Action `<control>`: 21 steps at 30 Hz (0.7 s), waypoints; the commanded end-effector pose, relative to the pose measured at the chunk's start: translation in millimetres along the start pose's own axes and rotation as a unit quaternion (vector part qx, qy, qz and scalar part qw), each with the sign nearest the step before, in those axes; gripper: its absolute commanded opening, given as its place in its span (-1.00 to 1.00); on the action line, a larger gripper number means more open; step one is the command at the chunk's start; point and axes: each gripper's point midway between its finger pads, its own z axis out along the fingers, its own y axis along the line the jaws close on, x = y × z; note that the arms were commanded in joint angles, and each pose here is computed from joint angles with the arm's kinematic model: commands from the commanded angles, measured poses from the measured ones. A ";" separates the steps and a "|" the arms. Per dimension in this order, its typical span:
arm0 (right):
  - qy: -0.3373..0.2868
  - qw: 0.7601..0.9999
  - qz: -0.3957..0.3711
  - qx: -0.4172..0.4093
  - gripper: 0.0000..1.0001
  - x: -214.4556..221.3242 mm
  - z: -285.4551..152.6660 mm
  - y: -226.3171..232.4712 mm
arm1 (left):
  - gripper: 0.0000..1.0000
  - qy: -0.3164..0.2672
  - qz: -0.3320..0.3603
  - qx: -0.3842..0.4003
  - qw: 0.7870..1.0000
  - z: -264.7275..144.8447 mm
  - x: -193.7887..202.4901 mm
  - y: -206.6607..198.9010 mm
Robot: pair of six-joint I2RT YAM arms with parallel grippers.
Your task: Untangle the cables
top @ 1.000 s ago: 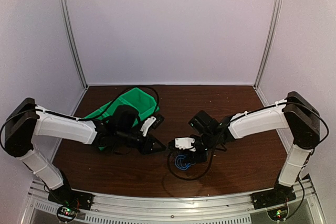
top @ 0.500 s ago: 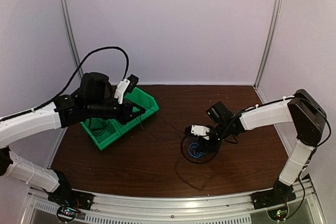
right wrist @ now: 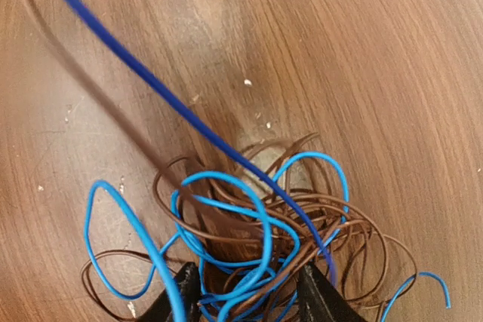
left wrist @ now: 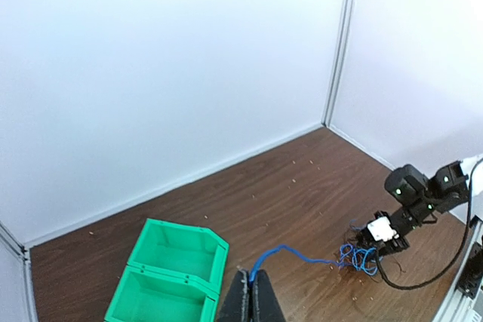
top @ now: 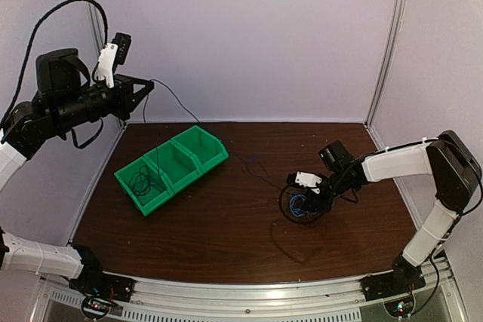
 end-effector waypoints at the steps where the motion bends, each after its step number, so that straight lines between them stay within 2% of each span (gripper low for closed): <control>1: 0.008 1.000 0.011 0.005 -0.11 9.3 -4.3 -2.9 | -1.00 -0.036 0.024 -0.067 0.997 -24.9 -35.3 23.4; 7: 0.010 1.000 0.019 0.008 -0.13 12.1 -3.9 -6.2 | -1.00 -0.102 0.019 -0.119 0.987 -59.8 -78.9 40.1; 11: 0.016 1.000 0.021 0.002 -0.61 16.1 -2.0 -6.0 | -1.00 -0.137 0.021 -0.111 0.984 -76.7 -104.6 36.5; 12: 0.018 1.000 0.023 -0.001 -0.64 17.3 -1.1 -5.9 | -1.00 -0.138 0.023 -0.103 0.985 -75.5 -107.9 33.6; 14: 0.019 0.999 0.025 -0.003 -0.63 17.6 -1.1 -6.1 | -1.00 -0.138 0.025 -0.086 0.986 -73.3 -112.5 27.8; 21: -0.022 1.000 0.014 -0.014 -0.31 -13.1 -32.7 -3.0 | -1.00 -0.133 0.029 -0.059 0.989 -60.9 -112.5 17.9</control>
